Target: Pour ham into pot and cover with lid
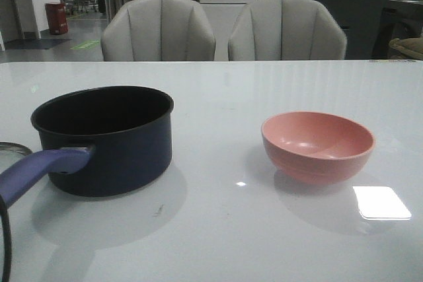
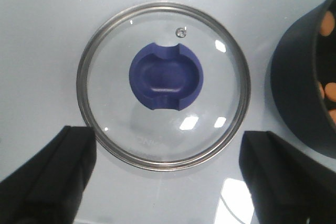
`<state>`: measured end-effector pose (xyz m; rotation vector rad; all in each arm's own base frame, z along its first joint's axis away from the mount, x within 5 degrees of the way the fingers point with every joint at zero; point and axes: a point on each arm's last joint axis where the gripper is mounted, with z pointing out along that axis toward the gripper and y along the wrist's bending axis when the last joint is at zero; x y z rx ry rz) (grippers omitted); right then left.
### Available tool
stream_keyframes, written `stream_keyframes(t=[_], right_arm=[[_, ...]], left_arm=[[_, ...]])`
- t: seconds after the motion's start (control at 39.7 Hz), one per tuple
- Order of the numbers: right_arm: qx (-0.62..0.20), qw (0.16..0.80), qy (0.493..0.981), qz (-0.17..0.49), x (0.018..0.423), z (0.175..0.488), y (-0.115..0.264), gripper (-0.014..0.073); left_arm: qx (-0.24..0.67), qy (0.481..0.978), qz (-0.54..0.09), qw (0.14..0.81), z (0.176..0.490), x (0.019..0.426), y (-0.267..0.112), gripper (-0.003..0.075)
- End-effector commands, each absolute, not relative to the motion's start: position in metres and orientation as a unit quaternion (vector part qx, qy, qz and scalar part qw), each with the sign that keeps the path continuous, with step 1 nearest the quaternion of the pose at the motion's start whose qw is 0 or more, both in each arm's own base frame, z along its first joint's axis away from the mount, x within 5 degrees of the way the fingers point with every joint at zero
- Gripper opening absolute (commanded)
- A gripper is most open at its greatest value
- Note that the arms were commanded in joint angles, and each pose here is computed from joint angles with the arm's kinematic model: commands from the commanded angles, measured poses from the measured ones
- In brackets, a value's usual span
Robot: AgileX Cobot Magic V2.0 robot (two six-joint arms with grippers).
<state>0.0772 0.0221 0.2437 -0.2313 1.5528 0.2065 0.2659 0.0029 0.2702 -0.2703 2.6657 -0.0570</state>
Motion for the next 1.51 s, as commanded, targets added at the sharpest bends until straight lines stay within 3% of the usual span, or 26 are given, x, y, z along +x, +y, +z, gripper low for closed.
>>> stream_keyframes(t=[0.0,0.48,1.03,1.49], right_arm=[[-0.102,0.737,0.662,0.086,0.078,0.260,0.021,0.0149],[-0.102,0.737,0.662,0.086,0.078,0.260,0.021,0.0149],[-0.102,0.737,0.662,0.086,0.078,0.260,0.021,0.0149],[-0.102,0.737,0.662,0.086,0.078,0.260,0.021,0.0149]], left_arm=[[-0.108,0.967,-0.053,0.227,0.275,0.284,0.014,0.0584],[-0.094,0.983,-0.058,0.148,0.262,0.343,0.014,0.0584],[-0.113,0.988,-0.057,0.085,0.223,0.358,0.015,0.0584],[-0.103,0.990,-0.058,0.081,0.211,0.364,0.005,0.0584]])
